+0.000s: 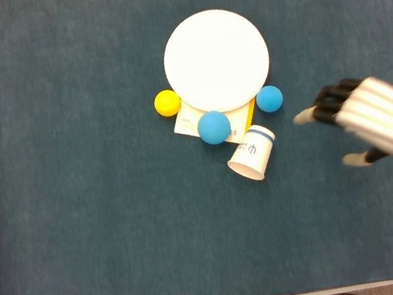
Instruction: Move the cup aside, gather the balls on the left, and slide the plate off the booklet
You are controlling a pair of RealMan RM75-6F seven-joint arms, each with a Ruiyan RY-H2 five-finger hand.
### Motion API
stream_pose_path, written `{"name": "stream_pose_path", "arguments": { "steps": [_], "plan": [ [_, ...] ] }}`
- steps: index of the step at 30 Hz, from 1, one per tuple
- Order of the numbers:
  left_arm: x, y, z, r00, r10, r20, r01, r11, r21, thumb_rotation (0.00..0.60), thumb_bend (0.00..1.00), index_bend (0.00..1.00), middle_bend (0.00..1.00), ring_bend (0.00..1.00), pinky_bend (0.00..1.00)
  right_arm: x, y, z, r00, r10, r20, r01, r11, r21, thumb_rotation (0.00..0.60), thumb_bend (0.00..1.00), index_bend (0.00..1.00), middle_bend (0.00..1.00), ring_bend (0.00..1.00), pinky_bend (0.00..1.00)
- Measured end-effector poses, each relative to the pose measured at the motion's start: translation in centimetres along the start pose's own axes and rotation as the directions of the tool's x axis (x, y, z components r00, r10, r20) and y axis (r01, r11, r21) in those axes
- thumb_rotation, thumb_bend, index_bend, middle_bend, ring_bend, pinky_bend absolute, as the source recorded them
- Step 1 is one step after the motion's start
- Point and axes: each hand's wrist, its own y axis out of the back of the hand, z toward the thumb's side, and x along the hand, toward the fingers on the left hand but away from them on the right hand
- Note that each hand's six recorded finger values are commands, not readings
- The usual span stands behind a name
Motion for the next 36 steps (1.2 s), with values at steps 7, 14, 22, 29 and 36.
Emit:
{"name": "stream_pose_path", "arguments": {
  "steps": [7, 14, 22, 29, 36],
  "plan": [
    [0.2, -0.3, -0.1, 1.000, -0.008, 0.006, 0.008, 1.000, -0.004, 0.600, 0.18, 0.15, 0.11, 0.05, 0.05, -3.4, -1.0, 3.2, 0.992, 0.066, -0.107, -0.058, 0.996, 0.074, 0.600, 0.00, 0.24, 0.35, 0.23, 0.34],
    [0.0, -0.2, -0.9, 1.000, -0.006, -0.010, 0.006, 1.000, -0.012, 0.600, 0.18, 0.15, 0.11, 0.05, 0.05, -6.5, -2.4, 5.2, 0.983, 0.102, -0.150, -0.085, 0.989, 0.117, 0.600, 0.00, 0.20, 0.33, 0.21, 0.34],
    [-0.2, 0.0, -1.7, 1.000, -0.002, -0.024, 0.002, 1.000, -0.018, 0.600, 0.18, 0.15, 0.11, 0.05, 0.05, -8.8, -4.4, 6.4, 0.980, 0.139, -0.145, -0.112, 0.978, 0.176, 0.600, 0.00, 0.05, 0.24, 0.12, 0.27],
    [-0.2, -0.1, -1.9, 1.000, -0.003, -0.023, 0.003, 1.000, -0.025, 0.600, 0.18, 0.15, 0.11, 0.05, 0.05, -10.3, -6.2, 7.3, 0.978, 0.164, -0.132, -0.138, 0.972, 0.190, 0.600, 0.00, 0.05, 0.24, 0.12, 0.27],
    [-0.3, -0.1, -2.2, 1.000, -0.001, -0.028, 0.000, 1.000, -0.030, 0.600, 0.18, 0.15, 0.11, 0.05, 0.05, -11.3, -7.8, 7.3, 0.975, 0.188, -0.115, -0.159, 0.961, 0.224, 0.600, 0.00, 0.05, 0.24, 0.12, 0.27]
  ]
}}
